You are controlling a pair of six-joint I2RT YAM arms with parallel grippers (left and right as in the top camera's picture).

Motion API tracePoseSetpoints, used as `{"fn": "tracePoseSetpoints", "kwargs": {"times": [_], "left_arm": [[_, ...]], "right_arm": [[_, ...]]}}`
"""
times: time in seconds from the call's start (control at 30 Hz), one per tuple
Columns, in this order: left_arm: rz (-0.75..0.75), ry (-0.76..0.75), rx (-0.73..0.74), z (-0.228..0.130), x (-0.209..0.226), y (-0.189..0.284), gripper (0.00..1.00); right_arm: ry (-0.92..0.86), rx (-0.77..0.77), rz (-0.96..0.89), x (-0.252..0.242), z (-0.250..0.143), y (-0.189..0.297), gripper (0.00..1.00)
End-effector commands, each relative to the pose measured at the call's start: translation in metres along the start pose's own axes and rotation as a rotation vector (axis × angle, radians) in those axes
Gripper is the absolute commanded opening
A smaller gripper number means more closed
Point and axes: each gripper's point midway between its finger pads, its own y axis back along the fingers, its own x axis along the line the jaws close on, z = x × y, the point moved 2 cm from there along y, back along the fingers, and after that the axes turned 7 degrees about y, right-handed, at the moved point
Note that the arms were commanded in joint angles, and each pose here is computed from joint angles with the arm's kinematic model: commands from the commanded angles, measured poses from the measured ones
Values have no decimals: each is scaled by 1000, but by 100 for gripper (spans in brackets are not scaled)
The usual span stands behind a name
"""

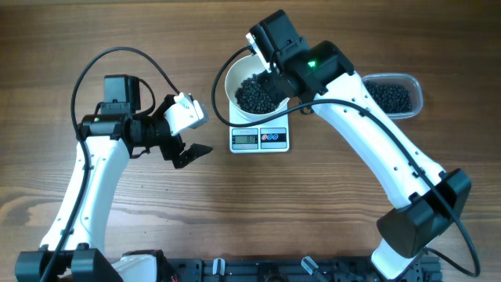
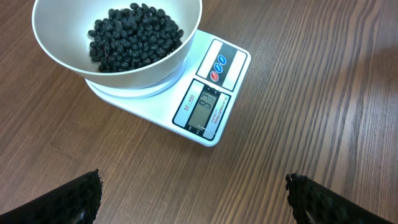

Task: Scoop item into bowl and weigh 150g on scale
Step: 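Carry the scoopful to the bowl and tip beans in, then return the scoop to the bean tub and scoop more beans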

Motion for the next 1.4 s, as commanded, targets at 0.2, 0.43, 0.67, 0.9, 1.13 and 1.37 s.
{"fn": "tracePoseSetpoints", "kwargs": {"times": [0.2,0.43,0.67,0.9,1.13,1.37], "left_arm": [[0,7,-4,1,1,1,100],[0,7,-4,1,1,1,100],[0,7,-4,1,1,1,100],[0,7,-4,1,1,1,100],[0,7,-4,1,1,1,100],[0,7,-4,1,1,1,100]], "right_arm": [[-180,-122,132,-12,24,18,4],[-513,-90,55,-125,-43,62,4],[-698,270,64,-158,-157,38,4],[-732,441,136,-138,-205,-17,4],[-734,412,238,-122,-205,-58,4],[-731,495,248,-115,-219,-80,4]]}}
